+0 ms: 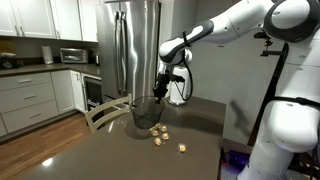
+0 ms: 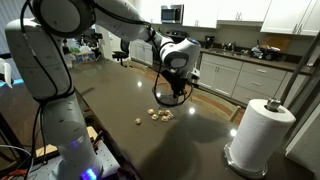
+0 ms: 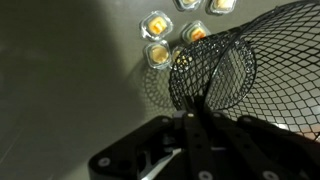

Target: Move the black basket to the right side of the countertop

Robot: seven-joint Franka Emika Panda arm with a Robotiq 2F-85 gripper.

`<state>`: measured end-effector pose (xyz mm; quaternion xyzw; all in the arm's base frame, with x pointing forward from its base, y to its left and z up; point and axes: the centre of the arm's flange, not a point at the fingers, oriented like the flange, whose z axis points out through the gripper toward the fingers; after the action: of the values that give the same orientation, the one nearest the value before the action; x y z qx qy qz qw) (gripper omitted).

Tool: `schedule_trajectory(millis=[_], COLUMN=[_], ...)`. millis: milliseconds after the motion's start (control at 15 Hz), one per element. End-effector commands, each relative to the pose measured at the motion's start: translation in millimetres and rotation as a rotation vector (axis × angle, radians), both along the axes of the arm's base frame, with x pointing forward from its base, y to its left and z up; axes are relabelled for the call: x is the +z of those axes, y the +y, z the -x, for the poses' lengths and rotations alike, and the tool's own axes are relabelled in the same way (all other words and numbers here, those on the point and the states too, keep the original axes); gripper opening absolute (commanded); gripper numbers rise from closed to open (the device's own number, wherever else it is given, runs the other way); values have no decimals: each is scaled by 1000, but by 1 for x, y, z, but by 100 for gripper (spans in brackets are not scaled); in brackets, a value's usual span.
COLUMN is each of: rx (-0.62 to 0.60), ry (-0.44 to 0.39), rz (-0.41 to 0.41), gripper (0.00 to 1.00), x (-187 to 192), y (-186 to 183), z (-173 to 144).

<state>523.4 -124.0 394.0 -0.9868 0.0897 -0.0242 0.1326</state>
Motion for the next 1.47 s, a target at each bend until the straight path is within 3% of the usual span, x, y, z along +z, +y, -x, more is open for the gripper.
schedule_trajectory(millis=[0, 1000, 1400], rx=[-101, -447, -538], ry=[-46, -82, -68], rz=[-22, -131, -184], gripper=[6, 6, 6], x=[-1, -11, -25], y=[-18, -121, -146], z=[26, 106, 116])
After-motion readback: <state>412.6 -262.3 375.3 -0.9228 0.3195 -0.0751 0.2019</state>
